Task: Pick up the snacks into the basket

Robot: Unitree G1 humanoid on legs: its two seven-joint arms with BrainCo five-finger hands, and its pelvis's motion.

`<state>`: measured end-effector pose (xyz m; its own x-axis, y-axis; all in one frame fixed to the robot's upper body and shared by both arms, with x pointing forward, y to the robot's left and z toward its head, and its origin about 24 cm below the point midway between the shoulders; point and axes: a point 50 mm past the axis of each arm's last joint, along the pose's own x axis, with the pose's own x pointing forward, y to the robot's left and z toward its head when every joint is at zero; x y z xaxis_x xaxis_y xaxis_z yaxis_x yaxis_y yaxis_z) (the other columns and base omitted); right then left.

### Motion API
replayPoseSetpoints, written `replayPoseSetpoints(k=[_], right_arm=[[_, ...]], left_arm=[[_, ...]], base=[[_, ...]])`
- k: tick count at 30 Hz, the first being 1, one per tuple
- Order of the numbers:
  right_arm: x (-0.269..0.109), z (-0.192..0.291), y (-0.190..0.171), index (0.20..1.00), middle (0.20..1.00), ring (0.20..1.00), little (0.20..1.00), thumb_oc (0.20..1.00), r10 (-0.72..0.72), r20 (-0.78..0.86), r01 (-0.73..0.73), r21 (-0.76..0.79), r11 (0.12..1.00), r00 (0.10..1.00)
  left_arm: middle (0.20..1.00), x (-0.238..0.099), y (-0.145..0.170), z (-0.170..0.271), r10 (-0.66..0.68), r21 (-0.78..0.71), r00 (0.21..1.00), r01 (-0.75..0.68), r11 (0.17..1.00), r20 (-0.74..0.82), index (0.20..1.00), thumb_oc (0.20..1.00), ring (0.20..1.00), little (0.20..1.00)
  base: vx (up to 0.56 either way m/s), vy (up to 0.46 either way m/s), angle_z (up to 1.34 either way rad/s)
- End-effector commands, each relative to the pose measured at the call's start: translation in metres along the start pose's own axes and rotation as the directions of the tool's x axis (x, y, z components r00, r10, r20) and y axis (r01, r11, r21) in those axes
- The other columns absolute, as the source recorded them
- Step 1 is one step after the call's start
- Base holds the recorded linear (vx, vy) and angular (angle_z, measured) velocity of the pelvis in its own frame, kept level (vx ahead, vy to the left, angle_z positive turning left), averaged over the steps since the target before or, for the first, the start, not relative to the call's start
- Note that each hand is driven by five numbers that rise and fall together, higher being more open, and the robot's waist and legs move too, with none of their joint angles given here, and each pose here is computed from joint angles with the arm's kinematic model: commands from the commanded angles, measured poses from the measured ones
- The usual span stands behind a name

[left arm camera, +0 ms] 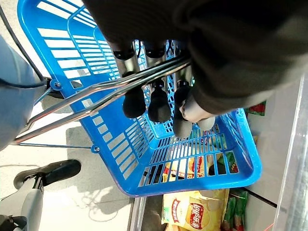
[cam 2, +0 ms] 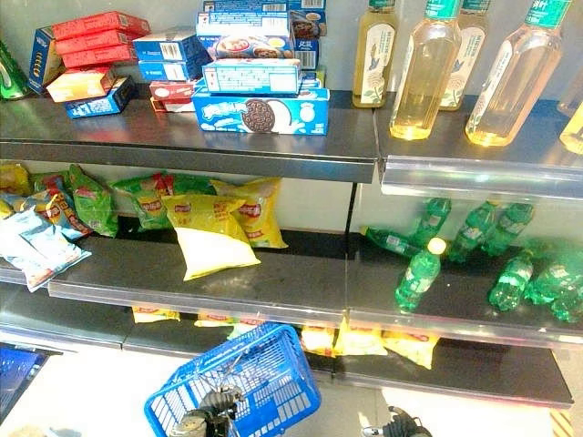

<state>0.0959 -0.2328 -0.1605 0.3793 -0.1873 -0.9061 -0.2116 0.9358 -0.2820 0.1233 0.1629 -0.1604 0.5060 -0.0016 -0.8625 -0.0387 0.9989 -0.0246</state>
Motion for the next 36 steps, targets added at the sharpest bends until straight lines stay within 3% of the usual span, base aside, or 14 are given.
replayPoseSetpoints(k=[1,6,9,11,17,19,26,28,36], right_arm=[[0.002,0.009,0.005,1.0,1.0,1.0,1.0,1.0,0.009,0.022,-0.009,0.018,1.0,1.0],[0.002,0.009,0.003,1.0,1.0,1.0,1.0,1.0,-0.005,0.025,0.004,0.056,0.998,1.0],[0.0,0.034,-0.015,1.0,1.0,1.0,1.0,1.0,-0.113,0.156,0.075,0.231,0.97,0.981],[-0.01,0.062,-0.037,1.0,1.0,1.0,1.0,1.0,-0.238,0.315,0.119,0.354,0.928,0.919],[-0.032,0.093,-0.071,1.0,1.0,1.0,1.0,1.0,-0.439,0.44,0.173,0.524,0.834,0.783],[-0.045,0.108,-0.083,1.0,1.0,1.0,1.0,1.0,-0.516,0.491,0.165,0.594,0.788,0.702],[-0.07,0.126,-0.113,1.0,1.0,1.0,1.0,1.0,-0.683,0.491,0.195,0.717,0.67,0.542],[-0.084,0.137,-0.125,1.0,1.0,1.0,1.0,1.0,-0.74,0.497,0.199,0.753,0.628,0.454],[-0.096,0.146,-0.131,1.0,1.0,1.0,1.0,1.0,-0.789,0.488,0.206,0.785,0.584,0.374]], left_arm=[[0.2,-0.009,0.049,-0.019,0.125,0.109,0.988,-0.115,0.987,-0.086,0.2,0.2,0.2,0.2],[0.2,-0.009,0.051,-0.018,0.14,0.081,0.987,-0.134,0.988,-0.083,0.2,0.2,0.2,0.2],[0.2,-0.009,0.053,-0.013,0.162,0.029,0.985,-0.161,0.987,-0.053,0.2,0.2,0.2,0.2],[0.2,-0.011,0.056,-0.016,0.185,0.002,0.982,-0.185,0.983,-0.046,0.2,0.2,0.2,0.2],[0.2,-0.012,0.055,-0.017,0.213,-0.024,0.976,-0.214,0.977,-0.038,0.2,0.2,0.2,0.2],[0.2,-0.012,0.056,-0.016,0.222,-0.027,0.974,-0.223,0.974,-0.034,0.2,0.2,0.2,0.2],[0.2,-0.011,0.053,-0.012,0.225,-0.036,0.974,-0.225,0.974,-0.01,0.2,0.2,0.2,0.2],[0.2,-0.012,0.054,-0.014,0.233,-0.04,0.972,-0.234,0.972,-0.019,0.2,0.2,0.2,0.2],[0.2,-0.012,0.053,-0.016,0.241,-0.043,0.97,-0.242,0.969,-0.022,0.2,0.2,0.2,0.2]], base=[[0.0,0.0,0.0],[0.0,0.0,0.0],[0.0,0.0,0.0],[0.0,0.0,0.0],[-0.02,0.009,-0.04],[-0.01,-0.001,-0.09],[0.0,0.007,-0.04],[0.02,0.0,-0.01],[0.0,0.0,0.0]])
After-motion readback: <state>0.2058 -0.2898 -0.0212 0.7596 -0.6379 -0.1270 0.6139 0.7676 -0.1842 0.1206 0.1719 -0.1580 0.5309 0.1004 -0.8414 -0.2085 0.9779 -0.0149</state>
